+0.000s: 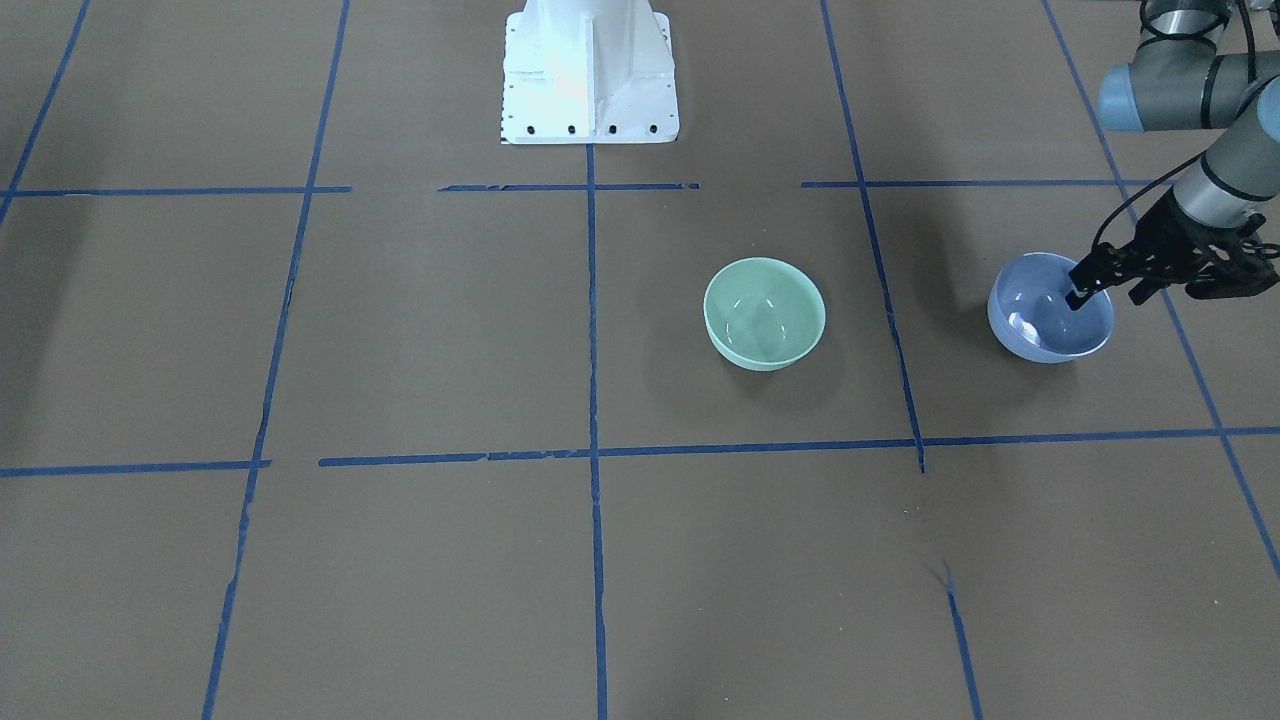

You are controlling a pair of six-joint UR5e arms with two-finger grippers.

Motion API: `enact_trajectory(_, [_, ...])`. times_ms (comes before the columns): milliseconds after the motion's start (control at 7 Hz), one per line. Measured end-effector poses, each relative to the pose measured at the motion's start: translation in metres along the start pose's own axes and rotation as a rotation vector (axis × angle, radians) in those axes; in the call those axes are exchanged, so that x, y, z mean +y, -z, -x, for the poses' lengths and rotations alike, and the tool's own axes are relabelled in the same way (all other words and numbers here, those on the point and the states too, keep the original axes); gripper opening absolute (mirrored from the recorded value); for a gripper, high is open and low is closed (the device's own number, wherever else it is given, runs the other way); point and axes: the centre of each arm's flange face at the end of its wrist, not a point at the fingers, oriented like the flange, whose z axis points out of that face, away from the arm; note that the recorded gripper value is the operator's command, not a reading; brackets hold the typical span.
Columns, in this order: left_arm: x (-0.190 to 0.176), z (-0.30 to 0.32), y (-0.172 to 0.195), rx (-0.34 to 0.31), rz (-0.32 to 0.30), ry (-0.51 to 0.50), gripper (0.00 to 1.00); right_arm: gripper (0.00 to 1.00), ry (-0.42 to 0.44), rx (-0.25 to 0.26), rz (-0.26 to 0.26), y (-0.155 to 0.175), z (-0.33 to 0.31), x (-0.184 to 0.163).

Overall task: Stack blue bowl on green bowl
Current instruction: 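Move the left gripper down to the blue bowl's rim and grasp it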

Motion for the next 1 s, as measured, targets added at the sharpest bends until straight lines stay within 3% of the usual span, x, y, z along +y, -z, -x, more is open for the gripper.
enact_trajectory(143, [0.003, 0.005, -0.008, 0.005, -0.002, -0.005, 0.25, 1.00, 0.000, 0.000, 0.000, 0.000, 0.000, 0.000])
enact_trajectory(286, [0.004, 0.007, -0.011, 0.011, -0.006, -0.013, 0.02, 1.00, 0.000, 0.000, 0.000, 0.000, 0.000, 0.000])
enact_trajectory(714, [0.004, -0.002, 0.000, 0.033, -0.015, -0.032, 0.00, 1.00, 0.000, 0.000, 0.000, 0.000, 0.000, 0.000])
enact_trajectory(1000, [0.007, -0.039, 0.036, 0.065, 0.028, -0.025, 0.00, 1.00, 0.000, 0.000, 0.000, 0.000, 0.000, 0.000])
